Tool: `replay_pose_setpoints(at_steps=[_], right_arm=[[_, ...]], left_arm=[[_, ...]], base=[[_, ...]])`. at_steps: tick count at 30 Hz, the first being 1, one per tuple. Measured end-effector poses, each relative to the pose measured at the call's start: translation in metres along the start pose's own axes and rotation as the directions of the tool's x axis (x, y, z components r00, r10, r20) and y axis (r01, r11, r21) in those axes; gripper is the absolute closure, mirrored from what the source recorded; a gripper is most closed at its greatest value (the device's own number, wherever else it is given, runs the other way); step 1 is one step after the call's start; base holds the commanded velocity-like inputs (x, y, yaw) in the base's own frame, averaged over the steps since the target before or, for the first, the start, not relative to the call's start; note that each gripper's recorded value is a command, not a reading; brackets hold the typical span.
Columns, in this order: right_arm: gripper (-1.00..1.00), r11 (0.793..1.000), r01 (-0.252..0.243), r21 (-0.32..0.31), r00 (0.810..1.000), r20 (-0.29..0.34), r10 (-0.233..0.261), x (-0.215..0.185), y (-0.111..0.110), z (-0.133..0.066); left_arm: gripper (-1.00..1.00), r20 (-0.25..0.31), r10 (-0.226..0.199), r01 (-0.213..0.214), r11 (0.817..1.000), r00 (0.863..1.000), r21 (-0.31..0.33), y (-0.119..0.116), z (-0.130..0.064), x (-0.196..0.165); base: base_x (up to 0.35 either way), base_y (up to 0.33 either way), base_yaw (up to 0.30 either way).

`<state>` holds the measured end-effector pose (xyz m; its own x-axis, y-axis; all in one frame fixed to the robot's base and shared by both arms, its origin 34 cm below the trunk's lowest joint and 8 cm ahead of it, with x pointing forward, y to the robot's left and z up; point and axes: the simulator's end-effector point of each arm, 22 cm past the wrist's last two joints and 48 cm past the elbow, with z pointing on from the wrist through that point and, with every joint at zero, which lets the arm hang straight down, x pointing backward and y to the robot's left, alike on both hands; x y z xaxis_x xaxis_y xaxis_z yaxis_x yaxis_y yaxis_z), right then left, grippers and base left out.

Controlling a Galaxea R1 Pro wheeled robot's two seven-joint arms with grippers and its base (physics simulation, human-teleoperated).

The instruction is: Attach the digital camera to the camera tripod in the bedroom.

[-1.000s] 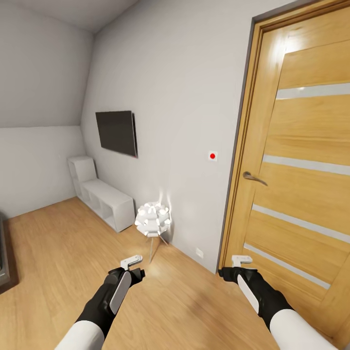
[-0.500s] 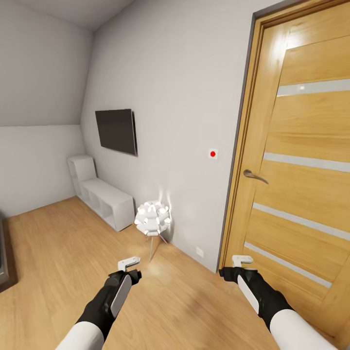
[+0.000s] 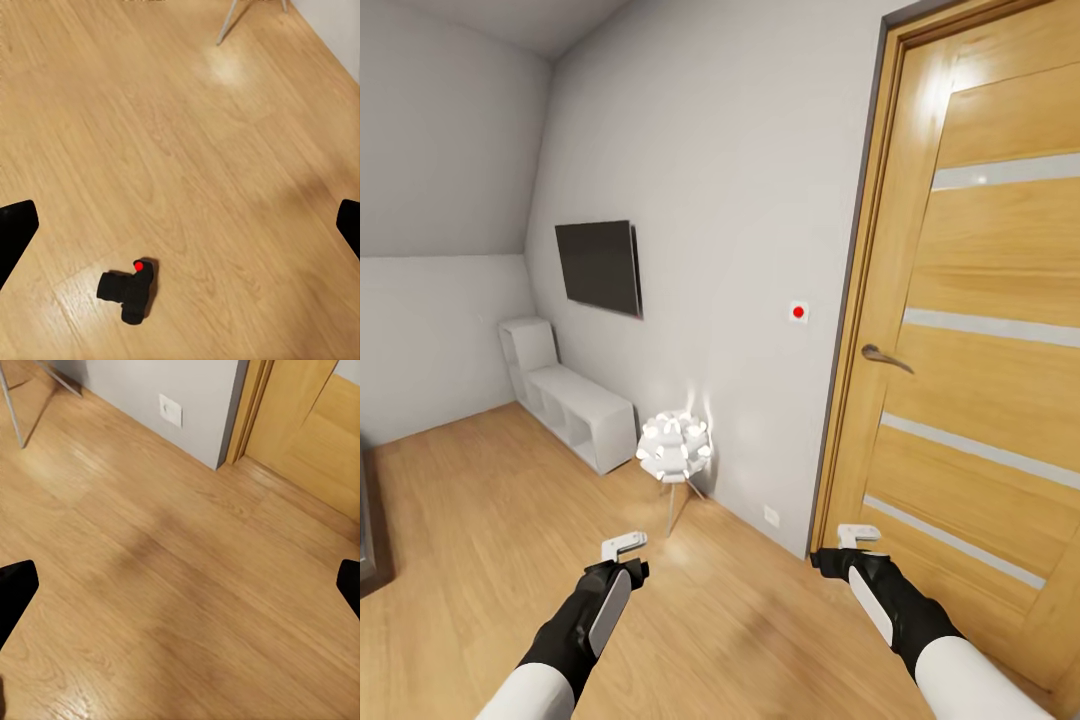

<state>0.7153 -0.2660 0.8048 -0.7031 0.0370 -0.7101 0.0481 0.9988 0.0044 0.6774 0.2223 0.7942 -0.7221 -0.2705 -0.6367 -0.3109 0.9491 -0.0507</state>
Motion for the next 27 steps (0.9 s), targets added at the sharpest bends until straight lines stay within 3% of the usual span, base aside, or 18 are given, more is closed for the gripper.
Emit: replay_pose_setpoints(at_steps=[27], right_arm=[[-1.0, 1.0, 0.003, -0.005, 1.0, 0.0, -0.003, 0.027, 0.001, 0.029]], left_arm=[[-1.0, 0.004, -0.007, 0.007, 1.0, 1.0, -0.002, 0.002, 0.03, 0.021]], base=[[0.0, 0.0, 0.0]])
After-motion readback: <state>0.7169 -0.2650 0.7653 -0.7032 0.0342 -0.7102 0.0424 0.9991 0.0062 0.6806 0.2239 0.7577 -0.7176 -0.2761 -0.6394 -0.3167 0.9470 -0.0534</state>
